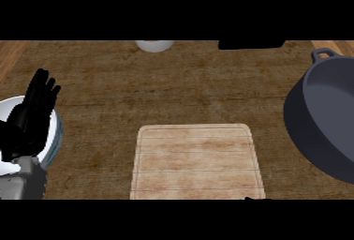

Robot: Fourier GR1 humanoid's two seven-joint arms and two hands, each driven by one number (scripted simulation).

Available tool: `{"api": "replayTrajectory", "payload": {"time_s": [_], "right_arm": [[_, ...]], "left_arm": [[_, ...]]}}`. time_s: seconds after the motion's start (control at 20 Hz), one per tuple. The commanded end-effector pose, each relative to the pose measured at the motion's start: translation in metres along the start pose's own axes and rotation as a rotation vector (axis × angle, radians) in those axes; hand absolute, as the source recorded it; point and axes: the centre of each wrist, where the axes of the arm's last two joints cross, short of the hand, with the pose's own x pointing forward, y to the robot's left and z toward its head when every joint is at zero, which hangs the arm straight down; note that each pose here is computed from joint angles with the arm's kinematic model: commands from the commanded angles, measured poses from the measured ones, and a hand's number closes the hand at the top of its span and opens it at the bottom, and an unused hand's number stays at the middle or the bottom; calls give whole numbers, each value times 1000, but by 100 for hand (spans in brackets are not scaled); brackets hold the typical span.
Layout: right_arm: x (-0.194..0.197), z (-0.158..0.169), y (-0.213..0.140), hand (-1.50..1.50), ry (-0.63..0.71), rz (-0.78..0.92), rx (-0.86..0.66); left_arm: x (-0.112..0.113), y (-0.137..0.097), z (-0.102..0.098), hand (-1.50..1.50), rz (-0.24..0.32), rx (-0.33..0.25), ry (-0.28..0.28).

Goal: Pick the squash from the cutting board and place it in the pot

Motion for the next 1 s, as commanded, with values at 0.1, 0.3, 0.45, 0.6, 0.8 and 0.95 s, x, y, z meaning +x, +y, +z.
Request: {"api": "replayTrajectory", "payload": {"time_s": [0.1,0.3,0.45,0.6,0.8,0.95], "right_arm": [[24,44,-55,150,39,-122,-409],[16,57,-76,150,94,-63,-633],[20,65,-89,150,102,-120,-733],[7,73,-97,150,149,-60,-749],[-17,68,-100,150,181,-123,-784],[-28,50,-106,150,186,-185,-782]], "left_arm": [[14,2,-6,0,-1,-8,-12],[0,-3,-2,0,-2,-14,-10],[3,3,-2,0,8,-16,-10],[20,-7,-5,0,-7,-9,-19],[5,-15,-3,0,2,-32,-6],[2,-16,0,0,-1,-13,-7]]}}
